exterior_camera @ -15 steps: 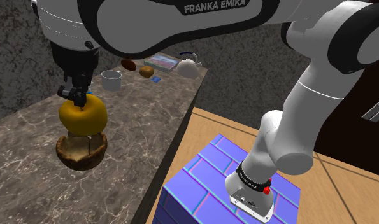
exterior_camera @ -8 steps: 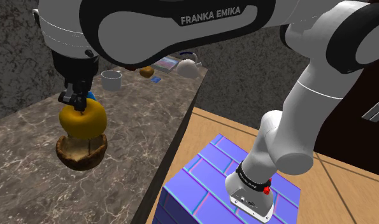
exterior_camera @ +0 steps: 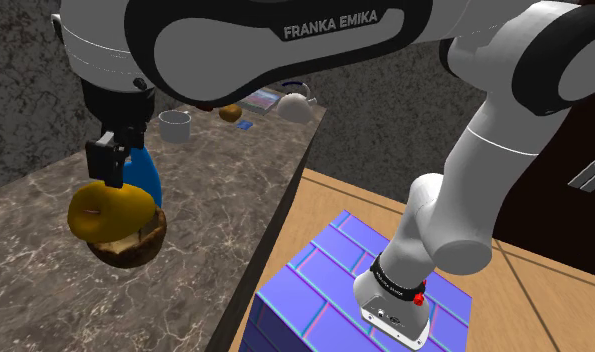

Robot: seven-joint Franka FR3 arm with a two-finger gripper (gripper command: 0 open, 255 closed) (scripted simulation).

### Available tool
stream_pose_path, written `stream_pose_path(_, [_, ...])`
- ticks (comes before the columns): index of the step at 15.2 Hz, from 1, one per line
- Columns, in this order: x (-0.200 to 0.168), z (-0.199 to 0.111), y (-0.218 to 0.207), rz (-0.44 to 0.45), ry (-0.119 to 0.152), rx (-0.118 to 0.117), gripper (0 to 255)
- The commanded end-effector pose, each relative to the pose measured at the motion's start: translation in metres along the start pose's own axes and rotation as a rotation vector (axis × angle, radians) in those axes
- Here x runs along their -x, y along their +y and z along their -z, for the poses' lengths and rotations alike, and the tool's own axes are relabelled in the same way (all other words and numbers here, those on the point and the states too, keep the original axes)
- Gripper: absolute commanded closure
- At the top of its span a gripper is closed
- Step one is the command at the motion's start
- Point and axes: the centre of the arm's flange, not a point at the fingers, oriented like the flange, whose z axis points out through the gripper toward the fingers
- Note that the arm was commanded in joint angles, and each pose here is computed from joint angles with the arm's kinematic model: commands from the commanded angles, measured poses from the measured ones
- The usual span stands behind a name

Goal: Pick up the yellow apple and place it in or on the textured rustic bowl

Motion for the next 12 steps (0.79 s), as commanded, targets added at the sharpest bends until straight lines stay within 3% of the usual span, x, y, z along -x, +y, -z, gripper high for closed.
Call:
stream_pose_path(1, [0.000,0.000,0.000,0.000,0.000,0.000,0])
stream_pose_path(5, [0.000,0.050,0.000,0.000,0.000,0.000,0])
stream_pose_path(12, [0.000,0.050,0.000,0.000,0.000,0.000,0])
